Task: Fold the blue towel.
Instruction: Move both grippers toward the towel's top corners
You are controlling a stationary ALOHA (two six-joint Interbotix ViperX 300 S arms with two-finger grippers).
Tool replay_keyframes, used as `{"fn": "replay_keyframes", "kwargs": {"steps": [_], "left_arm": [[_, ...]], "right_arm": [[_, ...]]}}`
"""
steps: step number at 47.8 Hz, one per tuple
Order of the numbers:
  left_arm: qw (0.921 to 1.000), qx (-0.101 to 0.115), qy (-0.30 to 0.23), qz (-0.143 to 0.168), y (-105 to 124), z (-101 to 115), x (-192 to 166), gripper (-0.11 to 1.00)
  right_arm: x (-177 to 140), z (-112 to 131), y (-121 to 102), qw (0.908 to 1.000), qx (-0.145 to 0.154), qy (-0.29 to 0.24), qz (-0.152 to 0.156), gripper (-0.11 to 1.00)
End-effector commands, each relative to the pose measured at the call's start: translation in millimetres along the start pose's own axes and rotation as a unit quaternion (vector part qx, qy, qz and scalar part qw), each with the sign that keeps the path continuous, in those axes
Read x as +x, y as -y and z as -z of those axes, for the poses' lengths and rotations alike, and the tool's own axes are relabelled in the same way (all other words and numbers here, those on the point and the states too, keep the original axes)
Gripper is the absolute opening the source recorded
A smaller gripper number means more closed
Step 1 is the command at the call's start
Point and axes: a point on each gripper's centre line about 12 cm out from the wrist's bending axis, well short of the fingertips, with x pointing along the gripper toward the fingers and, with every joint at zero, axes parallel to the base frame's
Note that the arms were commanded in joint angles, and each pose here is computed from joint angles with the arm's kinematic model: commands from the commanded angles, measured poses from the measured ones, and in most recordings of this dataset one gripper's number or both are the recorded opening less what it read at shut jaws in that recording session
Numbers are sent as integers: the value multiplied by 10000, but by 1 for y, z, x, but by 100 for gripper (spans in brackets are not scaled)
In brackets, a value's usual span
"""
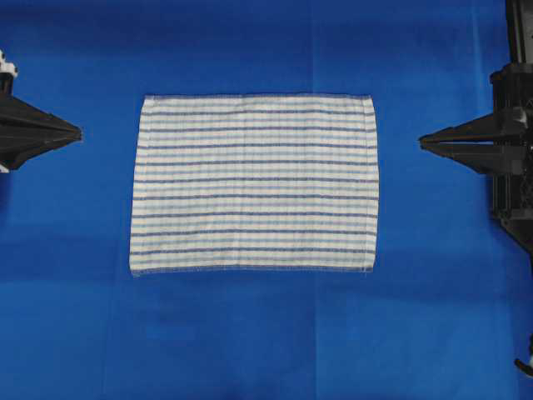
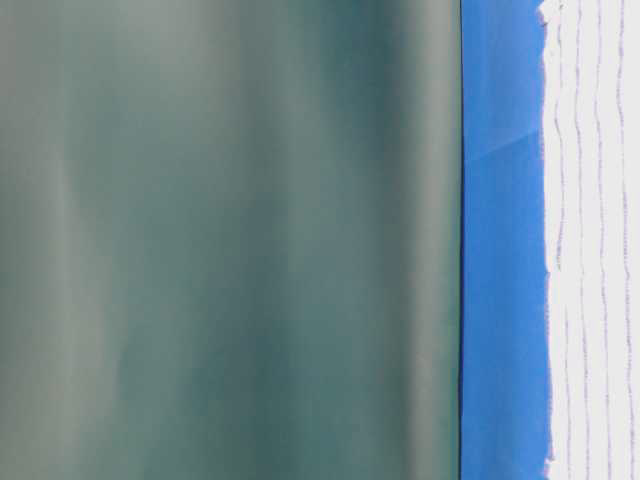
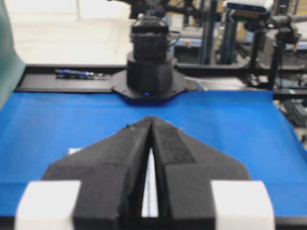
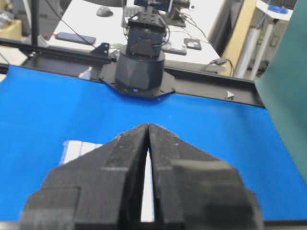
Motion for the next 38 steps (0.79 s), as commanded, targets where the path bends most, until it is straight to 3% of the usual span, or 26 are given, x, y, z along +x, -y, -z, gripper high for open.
{"fn": "replay_keyframes", "kwargs": {"steps": [1,9,19,29,33,38], "left_arm": [[9999,-84,-7,-76,-3,-4,3,0],[9997,-18,-161,-168,-6,4,6,0],[9933,183,-1004,-537,-24,41,17,0],[9794,-2,-1718,-1065,-50,75,26,2],[9709,-134,-2028,-1264,-60,91,28,15],[9613,-290,-2313,-1469,-71,108,30,46]], "right_arm": [[5,-9,3,9999,1,84,79,0],[7,3,22,9978,126,-368,543,-6],[12,31,50,9869,459,-947,1219,-6],[23,73,70,9686,769,-1678,1665,0],[26,90,79,9604,887,-1868,1866,10],[27,113,90,9493,1037,-2067,2129,32]]}}
